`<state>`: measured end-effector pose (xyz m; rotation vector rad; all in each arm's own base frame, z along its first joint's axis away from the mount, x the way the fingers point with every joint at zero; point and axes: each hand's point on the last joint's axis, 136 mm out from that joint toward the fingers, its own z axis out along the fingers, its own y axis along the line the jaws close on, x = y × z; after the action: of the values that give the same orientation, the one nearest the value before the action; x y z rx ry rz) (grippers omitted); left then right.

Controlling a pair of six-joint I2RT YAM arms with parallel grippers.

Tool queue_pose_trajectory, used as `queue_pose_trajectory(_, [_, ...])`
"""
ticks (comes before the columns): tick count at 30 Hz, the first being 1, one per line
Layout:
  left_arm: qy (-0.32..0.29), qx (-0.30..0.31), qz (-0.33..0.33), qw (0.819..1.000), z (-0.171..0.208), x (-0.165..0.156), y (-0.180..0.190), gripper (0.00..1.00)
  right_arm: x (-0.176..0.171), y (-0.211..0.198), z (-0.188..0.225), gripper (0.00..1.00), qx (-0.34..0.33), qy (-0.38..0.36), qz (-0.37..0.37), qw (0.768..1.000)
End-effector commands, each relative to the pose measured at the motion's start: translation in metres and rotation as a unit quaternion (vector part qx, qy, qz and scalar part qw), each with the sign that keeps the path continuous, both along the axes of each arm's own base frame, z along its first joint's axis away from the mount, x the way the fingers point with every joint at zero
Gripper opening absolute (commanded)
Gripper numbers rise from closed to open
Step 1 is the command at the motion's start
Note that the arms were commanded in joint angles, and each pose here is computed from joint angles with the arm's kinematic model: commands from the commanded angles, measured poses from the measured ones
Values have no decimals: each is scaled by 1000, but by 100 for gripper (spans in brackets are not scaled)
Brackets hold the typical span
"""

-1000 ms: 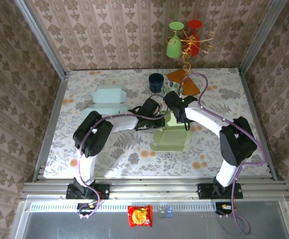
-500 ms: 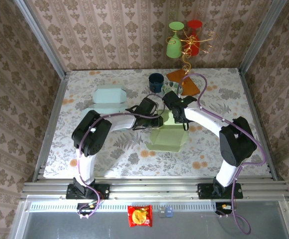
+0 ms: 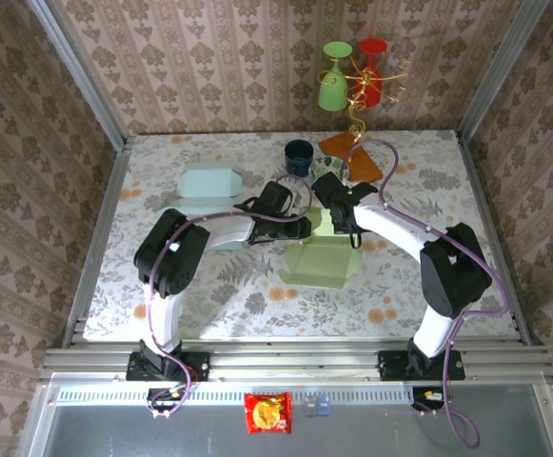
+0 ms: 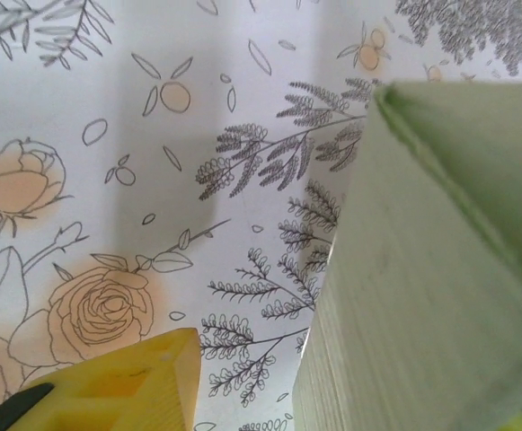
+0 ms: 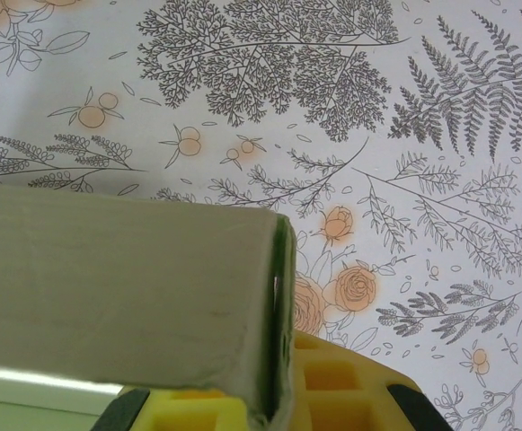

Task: Fold the paper box

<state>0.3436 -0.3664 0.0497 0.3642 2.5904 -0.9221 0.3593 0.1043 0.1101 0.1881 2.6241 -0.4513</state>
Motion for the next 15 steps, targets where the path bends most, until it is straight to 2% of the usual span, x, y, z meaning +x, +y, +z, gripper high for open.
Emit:
queue_pose_trajectory(1, [-45, -37, -17, 998, 32, 7, -1, 47, -2, -3, 1, 0, -7, 18, -6, 1000])
queue_pose_trajectory(5, [-55, -58, -27, 996, 40, 10, -1, 51, -3, -4, -1, 0, -7, 23, -6, 1000])
queue_pose_trajectory(9, [-54, -52, -29, 997, 40, 13, 1, 53, -3, -4, -1, 0, -7, 24, -7, 1000])
queue_pose_trajectory(15, [-55, -26, -24, 998, 34, 21, 1, 42, -4, -3, -1, 0, -2, 25, -6, 1000])
